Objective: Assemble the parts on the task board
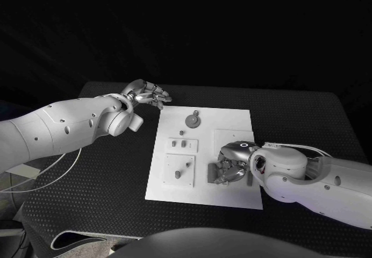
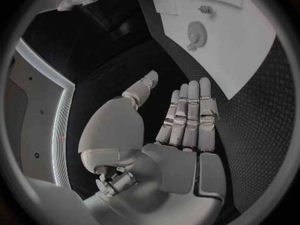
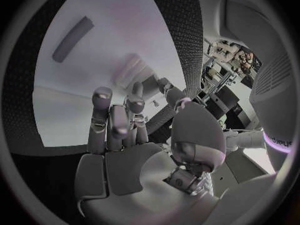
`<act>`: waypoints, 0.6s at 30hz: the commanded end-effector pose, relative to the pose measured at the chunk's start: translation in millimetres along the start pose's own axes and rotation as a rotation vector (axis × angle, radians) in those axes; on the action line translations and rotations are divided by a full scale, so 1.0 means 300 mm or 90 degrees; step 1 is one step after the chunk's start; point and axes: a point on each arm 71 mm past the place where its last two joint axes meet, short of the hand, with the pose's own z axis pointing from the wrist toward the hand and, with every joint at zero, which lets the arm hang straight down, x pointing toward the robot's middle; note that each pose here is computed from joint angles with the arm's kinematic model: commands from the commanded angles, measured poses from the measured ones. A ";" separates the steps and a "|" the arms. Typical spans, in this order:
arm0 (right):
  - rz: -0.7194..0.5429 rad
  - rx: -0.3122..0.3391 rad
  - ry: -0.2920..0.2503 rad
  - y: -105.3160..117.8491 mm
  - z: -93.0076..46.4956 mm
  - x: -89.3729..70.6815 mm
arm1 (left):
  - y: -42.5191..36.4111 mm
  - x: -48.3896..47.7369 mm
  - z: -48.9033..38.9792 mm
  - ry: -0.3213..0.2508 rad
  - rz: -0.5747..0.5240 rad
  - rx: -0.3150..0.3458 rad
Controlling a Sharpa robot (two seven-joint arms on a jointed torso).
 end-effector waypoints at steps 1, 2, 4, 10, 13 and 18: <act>-0.012 0.015 -0.006 -0.014 0.001 -0.006 | -0.004 0.007 0.001 0.011 -0.006 0.003; -0.007 0.014 0.000 -0.015 0.001 -0.004 | -0.004 0.006 0.001 0.010 -0.006 0.002; 0.006 0.014 0.008 -0.017 0.001 -0.001 | -0.004 0.005 0.000 0.010 -0.006 0.002; 0.058 0.014 0.037 -0.028 -0.006 0.012 | -0.003 0.005 0.000 0.010 -0.006 0.001; 0.088 0.014 0.052 -0.033 -0.009 0.019 | -0.002 0.004 -0.001 0.010 -0.006 0.000; 0.134 0.015 0.069 -0.042 -0.020 0.026 | -0.001 0.002 -0.002 0.009 -0.006 0.000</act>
